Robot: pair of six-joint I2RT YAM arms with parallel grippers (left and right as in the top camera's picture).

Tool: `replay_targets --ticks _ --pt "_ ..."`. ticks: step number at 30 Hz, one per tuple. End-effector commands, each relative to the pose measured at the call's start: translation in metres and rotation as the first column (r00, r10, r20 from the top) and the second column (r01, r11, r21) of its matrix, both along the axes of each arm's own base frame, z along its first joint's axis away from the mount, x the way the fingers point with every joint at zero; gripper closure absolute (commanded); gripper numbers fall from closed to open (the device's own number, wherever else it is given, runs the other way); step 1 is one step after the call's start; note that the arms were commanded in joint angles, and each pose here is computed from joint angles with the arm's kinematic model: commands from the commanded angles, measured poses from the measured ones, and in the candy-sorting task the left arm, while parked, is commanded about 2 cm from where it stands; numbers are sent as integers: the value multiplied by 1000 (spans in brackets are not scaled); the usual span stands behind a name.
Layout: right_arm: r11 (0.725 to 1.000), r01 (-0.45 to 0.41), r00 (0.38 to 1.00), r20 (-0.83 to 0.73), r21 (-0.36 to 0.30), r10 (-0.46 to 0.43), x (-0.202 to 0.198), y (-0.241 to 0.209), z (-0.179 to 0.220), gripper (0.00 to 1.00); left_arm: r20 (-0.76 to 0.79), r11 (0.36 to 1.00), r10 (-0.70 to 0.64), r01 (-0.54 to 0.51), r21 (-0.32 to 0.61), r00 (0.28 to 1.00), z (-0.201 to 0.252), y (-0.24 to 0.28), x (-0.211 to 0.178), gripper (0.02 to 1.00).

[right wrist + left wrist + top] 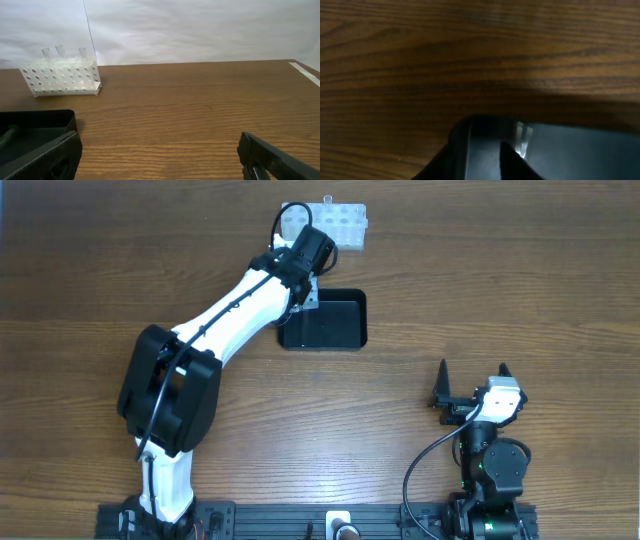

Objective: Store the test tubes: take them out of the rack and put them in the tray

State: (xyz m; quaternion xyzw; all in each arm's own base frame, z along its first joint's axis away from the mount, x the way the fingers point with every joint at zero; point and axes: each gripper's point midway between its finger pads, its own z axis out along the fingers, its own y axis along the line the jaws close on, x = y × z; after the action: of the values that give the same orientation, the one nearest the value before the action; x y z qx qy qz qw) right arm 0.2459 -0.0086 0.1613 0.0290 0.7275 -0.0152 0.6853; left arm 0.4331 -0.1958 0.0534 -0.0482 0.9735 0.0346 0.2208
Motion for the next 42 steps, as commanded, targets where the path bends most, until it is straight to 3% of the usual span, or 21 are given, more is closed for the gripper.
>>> replay_targets --ticks 1,10,14,25,42 --pt "1000 17 1000 -10 4 -17 0 -3 -4 7 51 1000 22 -23 17 998 5 3 13 667" --pt "1000 17 1000 -10 5 -17 0 -3 -4 9 386 999 -47 45 13 921 117 -31 75 481" --pt "1000 17 1000 -10 4 -17 0 -3 -4 9 487 996 -80 86 9 870 138 -42 99 443" --pt "1000 17 1000 -10 5 -17 0 -3 -4 7 552 994 -103 105 28 828 98 -54 145 415" --pt "1000 17 1000 -10 5 -17 0 -3 -4 7 533 994 -110 108 35 839 66 -55 152 527"
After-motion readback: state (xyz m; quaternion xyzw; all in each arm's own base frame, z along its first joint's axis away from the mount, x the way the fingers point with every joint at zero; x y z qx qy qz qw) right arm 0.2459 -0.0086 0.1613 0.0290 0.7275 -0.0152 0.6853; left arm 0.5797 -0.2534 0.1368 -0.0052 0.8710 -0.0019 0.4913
